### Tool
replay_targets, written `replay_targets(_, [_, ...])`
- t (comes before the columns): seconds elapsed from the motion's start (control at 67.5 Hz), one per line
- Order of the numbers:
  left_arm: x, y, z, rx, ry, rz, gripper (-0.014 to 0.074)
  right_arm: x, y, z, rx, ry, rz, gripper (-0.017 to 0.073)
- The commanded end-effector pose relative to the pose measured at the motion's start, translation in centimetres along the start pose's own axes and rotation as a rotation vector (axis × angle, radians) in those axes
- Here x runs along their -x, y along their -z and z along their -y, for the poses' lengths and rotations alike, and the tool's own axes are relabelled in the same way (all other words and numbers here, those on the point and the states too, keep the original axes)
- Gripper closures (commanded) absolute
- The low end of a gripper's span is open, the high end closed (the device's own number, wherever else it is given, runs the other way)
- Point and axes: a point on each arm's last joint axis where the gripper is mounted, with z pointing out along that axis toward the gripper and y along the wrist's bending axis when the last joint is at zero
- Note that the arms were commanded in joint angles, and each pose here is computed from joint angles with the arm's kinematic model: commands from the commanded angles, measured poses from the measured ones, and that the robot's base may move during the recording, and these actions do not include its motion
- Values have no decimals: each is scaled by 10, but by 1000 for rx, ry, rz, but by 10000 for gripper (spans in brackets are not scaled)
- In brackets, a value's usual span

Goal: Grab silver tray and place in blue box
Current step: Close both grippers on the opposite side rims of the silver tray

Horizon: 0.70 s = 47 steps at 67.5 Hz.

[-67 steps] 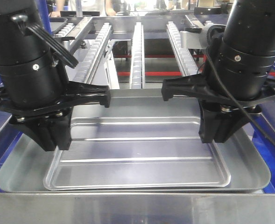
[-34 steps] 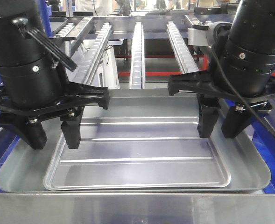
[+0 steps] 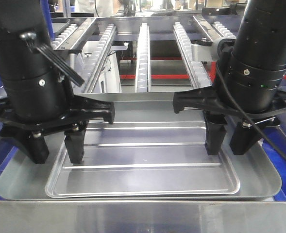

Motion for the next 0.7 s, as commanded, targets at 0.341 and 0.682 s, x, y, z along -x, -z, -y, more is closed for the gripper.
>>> replay_targets(0.341, [7, 4, 6, -27, 27, 32, 350, 7, 8, -5, 27, 24, 53, 222])
replay_targets(0.682, [7, 4, 6, -27, 27, 32, 350, 8, 8, -5, 28, 24, 55, 222])
